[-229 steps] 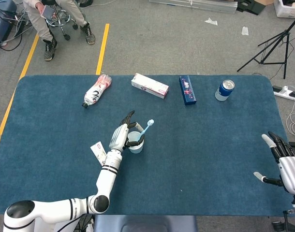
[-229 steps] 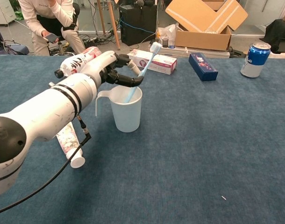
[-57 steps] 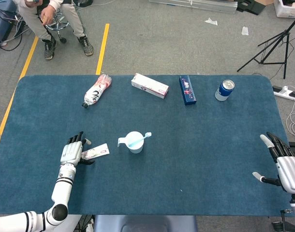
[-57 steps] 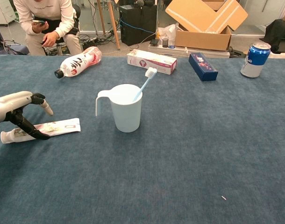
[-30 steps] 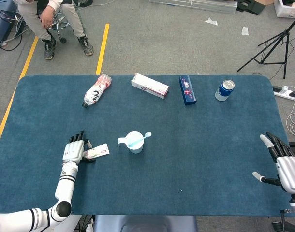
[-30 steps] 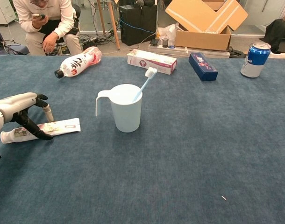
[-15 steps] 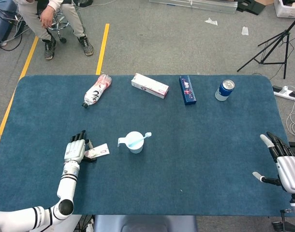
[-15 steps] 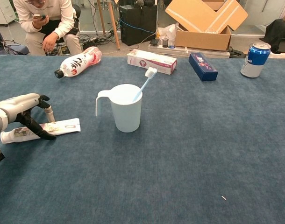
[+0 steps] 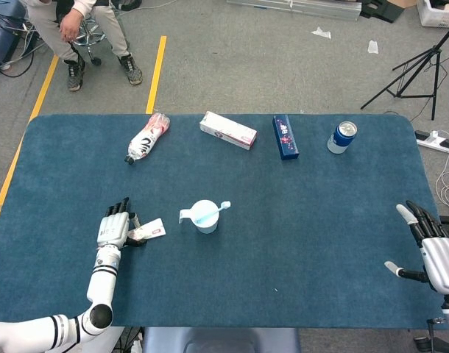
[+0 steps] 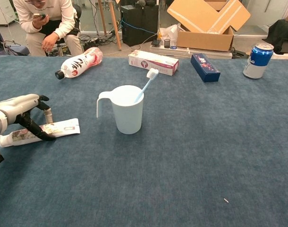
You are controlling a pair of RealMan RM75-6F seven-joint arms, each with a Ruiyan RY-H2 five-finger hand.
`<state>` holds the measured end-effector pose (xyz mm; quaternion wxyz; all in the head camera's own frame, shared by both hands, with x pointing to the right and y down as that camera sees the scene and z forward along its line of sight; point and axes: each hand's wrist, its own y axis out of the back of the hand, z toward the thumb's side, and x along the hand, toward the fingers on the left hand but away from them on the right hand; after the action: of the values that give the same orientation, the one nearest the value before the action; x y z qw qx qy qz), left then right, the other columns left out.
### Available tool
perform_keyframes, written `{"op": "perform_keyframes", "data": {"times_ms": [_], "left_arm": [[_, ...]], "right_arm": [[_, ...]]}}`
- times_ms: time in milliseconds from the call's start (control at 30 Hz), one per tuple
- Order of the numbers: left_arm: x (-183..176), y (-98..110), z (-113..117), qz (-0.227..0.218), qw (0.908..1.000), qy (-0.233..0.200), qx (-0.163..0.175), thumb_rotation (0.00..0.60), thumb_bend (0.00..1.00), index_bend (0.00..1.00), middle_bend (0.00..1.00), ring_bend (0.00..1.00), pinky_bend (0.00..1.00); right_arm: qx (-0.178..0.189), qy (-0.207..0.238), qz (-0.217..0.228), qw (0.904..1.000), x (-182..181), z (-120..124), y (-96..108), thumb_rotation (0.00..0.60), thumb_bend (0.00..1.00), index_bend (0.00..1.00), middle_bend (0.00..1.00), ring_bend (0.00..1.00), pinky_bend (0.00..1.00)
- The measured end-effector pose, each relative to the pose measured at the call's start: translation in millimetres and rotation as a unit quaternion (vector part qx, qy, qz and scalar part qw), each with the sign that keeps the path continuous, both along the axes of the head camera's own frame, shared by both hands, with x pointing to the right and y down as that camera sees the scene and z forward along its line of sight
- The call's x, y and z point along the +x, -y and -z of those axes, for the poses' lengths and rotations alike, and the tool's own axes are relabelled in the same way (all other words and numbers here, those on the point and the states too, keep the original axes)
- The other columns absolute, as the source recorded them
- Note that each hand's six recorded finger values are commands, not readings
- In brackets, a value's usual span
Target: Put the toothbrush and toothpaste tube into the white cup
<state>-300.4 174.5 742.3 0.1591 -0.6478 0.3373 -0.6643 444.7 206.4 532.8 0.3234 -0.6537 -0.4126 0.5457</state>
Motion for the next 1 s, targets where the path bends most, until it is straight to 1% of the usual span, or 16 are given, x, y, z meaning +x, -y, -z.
{"op": "perform_keyframes", "data": {"times_ms": [133, 267, 567, 733, 1000], "left_arm": [[-2.1, -0.2, 1.9, 0.000, 1.0000, 0.000, 0.005, 0.600, 0.34, 0.57, 0.00, 0.00, 0.00], [-5.3, 0.6, 6.1, 0.000, 0.9998, 0.000, 0.018, 0.600, 0.36, 0.59, 0.00, 0.00, 0.00], [-17.2, 5.6, 26.0, 0.019, 0.9976, -0.016, 0.064, 0.600, 0.39, 0.61, 0.00, 0.00, 0.00], [-25.1, 9.2, 39.8, 0.040, 0.9942, -0.032, 0.094, 0.600, 0.40, 0.61, 0.01, 0.00, 0.00], [-42.0, 13.9, 56.9, 0.094, 0.9854, -0.059, 0.129, 0.600, 0.41, 0.61, 0.01, 0.00, 0.00]], "right_arm": [[0.000, 0.000, 0.000, 1.0000, -0.1, 0.3, -0.1, 0.600, 0.00, 0.00, 0.00, 0.00, 0.15], [0.000, 0.000, 0.000, 1.0000, -0.2, 0.3, -0.4, 0.600, 0.00, 0.00, 0.00, 0.00, 0.15], [-0.002, -0.001, 0.001, 1.0000, -1.3, -1.5, -0.6, 0.600, 0.00, 0.00, 0.00, 0.00, 0.15], [-0.002, -0.001, 0.001, 1.0000, -1.3, -1.7, -0.8, 0.600, 0.00, 0.00, 0.00, 0.00, 0.15], [-0.004, -0.003, 0.001, 1.0000, -1.6, -3.4, -0.7, 0.600, 0.00, 0.00, 0.00, 0.00, 0.15]]}}
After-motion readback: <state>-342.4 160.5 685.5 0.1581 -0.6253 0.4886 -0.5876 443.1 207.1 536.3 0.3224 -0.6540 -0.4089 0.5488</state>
